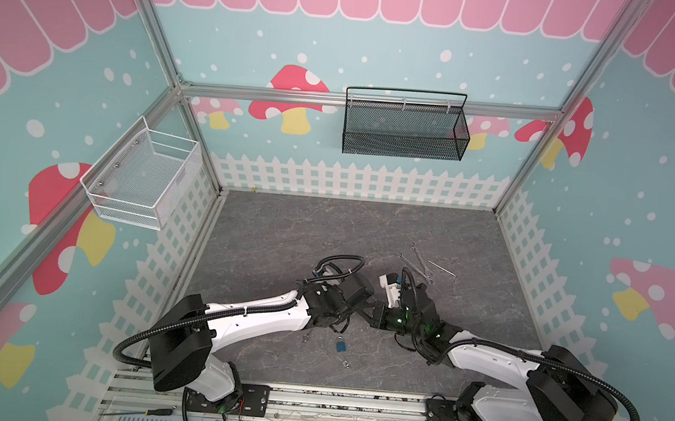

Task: Unlock with the key

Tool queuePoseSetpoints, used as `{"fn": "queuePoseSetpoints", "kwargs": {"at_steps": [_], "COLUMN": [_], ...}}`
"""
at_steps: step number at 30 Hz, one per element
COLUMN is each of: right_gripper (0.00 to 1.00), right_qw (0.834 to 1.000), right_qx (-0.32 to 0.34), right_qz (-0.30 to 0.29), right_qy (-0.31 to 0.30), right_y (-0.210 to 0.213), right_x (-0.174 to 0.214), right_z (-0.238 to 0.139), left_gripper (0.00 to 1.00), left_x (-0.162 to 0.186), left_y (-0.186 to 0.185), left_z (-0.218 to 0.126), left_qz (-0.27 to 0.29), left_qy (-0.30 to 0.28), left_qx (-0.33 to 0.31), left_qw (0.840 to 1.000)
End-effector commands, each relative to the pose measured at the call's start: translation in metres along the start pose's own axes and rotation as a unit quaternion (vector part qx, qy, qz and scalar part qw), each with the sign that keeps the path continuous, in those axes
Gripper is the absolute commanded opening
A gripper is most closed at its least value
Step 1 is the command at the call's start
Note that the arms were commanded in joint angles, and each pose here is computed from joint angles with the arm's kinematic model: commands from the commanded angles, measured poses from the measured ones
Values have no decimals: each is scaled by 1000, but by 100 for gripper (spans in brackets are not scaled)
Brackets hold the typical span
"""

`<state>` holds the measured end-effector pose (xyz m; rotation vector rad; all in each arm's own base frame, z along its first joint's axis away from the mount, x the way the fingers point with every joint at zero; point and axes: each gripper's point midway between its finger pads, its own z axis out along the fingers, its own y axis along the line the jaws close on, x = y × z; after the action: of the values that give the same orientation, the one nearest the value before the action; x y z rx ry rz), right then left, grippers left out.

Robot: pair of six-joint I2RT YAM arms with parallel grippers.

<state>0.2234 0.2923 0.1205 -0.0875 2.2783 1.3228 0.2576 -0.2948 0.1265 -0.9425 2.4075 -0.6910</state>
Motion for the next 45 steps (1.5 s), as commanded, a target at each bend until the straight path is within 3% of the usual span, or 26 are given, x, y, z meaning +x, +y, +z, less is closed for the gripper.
{"fn": "queuePoseSetpoints", "kwargs": {"at_steps": [1, 6, 9, 17, 21, 25, 34, 41, 45], "right_gripper": [0, 0, 0, 0, 0, 0, 0, 22, 20], "right_qw": [1000, 1000, 999, 993, 992, 992, 994, 996, 997], "right_qx": [2, 14, -12, 8, -10, -36, -31, -12, -16], "right_qz": [-3, -4, -17, -63, -58, -57, -68, -72, -66], "right_qy": [-15, -19, -42, -100, -112, -107, -82, -52, -40], "right_y": [7, 4, 20, 41, 52, 66, 59, 41, 39], "right_x": [-11, -13, -25, -60, -66, -68, -56, -37, -29], "right_z": [3, 3, -1, -16, -21, -22, -20, -20, -20], "left_gripper": [0, 0, 0, 0, 0, 0, 0, 0, 0], "left_x": [-2, 1, 15, 38, 46, 54, 26, -1, -10], "left_y": [-4, -14, -18, -29, -26, -30, -35, -36, -38], "left_z": [-7, -13, -14, -28, -36, -40, -48, -50, -51], "left_qz": [-11, -3, 6, 49, 78, 72, 59, 43, 37], "left_qy": [3, 10, 36, 70, 72, 91, 41, 1, -10], "left_qx": [10, 26, 29, 46, 39, 51, 64, 67, 69], "left_qw": [1000, 1000, 999, 995, 994, 992, 995, 997, 997]}}
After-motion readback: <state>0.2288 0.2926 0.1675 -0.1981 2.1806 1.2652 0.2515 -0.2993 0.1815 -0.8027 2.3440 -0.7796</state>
